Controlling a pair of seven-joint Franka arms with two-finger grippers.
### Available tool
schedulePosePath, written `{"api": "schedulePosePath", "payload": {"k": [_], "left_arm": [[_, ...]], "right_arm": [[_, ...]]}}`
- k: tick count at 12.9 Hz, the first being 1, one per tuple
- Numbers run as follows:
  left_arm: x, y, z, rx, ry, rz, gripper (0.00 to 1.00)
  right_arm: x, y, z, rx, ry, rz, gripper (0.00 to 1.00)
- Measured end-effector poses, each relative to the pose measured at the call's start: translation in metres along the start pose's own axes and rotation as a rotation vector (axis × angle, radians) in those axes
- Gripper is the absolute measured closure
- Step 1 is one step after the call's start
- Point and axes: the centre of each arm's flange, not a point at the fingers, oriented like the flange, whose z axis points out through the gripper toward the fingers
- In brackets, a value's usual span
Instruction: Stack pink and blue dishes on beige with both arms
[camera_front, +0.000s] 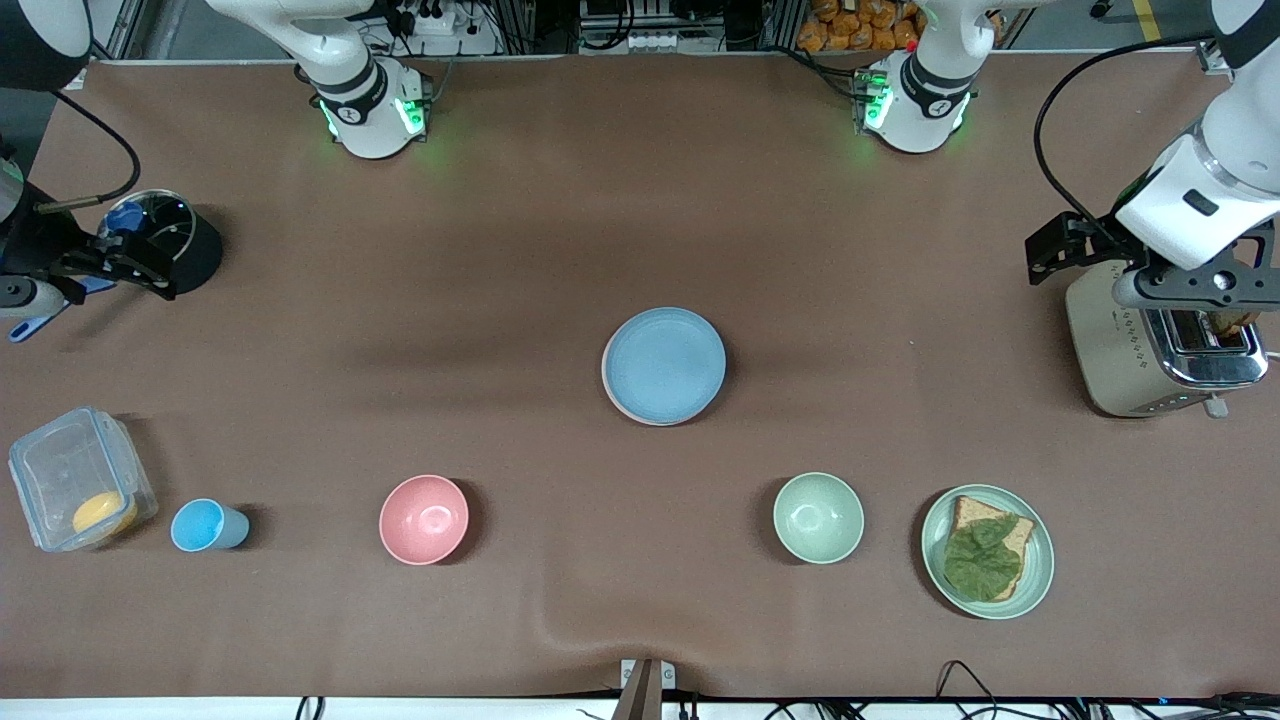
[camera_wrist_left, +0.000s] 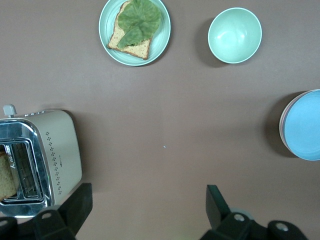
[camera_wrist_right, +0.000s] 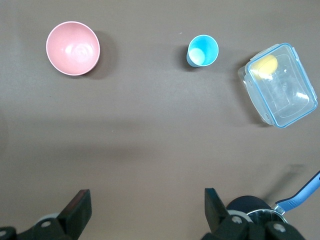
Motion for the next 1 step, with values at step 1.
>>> {"api": "schedulePosePath", "payload": {"k": [1], "left_arm": [[-0.0015,-0.0030,-0.0024,0.000,0.002,-0.006,0.00]], "right_arm": [[0.0000,0.0000,0.0000,0.000,0.000,0.000,0.00]]}}
